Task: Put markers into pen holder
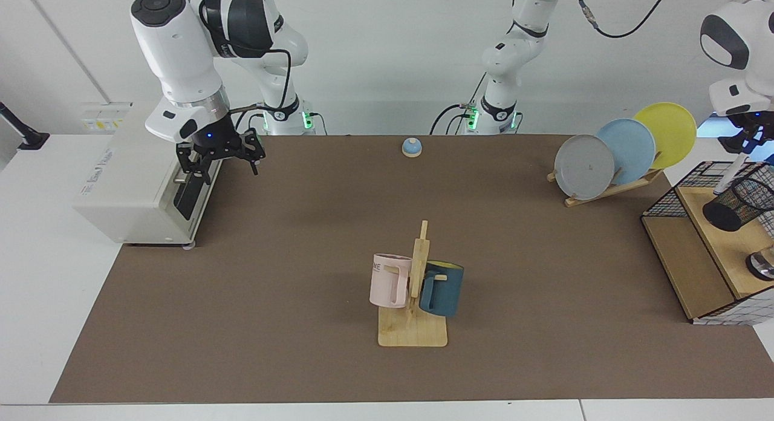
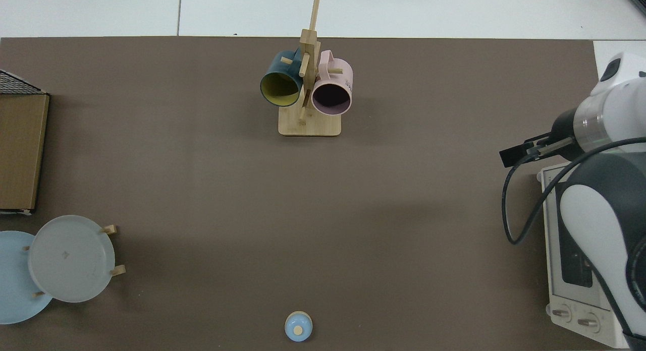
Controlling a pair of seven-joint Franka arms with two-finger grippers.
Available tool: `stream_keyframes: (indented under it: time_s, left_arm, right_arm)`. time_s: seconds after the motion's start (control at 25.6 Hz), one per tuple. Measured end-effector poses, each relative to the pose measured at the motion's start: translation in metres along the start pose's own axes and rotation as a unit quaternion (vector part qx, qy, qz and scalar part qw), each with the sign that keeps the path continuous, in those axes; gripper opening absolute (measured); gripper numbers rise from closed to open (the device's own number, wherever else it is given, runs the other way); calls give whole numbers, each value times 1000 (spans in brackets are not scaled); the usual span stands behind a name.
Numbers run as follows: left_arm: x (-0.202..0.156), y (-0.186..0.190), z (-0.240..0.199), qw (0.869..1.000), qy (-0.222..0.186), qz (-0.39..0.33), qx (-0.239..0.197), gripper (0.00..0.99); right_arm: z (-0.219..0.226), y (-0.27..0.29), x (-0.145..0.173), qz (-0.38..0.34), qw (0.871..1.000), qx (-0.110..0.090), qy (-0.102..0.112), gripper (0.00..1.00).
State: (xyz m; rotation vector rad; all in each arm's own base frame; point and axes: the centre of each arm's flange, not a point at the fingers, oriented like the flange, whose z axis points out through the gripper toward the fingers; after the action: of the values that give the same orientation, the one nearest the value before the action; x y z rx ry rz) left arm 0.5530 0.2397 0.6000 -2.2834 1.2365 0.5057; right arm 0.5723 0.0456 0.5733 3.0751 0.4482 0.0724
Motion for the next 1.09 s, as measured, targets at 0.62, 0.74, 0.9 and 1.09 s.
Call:
stream_keyframes:
  time_s: [0.62, 0.74, 0.9, 1.09]
  left_arm:
    - [-8, 5, -28, 1000, -1, -6, 20, 167]
    - [-16, 4, -40, 1000, 0, -8, 29, 167]
    - [-29, 2, -57, 999, 0, -16, 39, 167]
    - [-37, 0, -69, 998, 3, -22, 50, 167]
  right_arm:
    - [0, 0, 0, 0, 1000, 0, 0, 1000]
    - [0, 0, 0, 0, 1000, 0, 0, 1000]
    - [0, 0, 0, 0, 1000, 0, 0, 1000]
    - [0, 0, 0, 0, 1000, 0, 0, 1000]
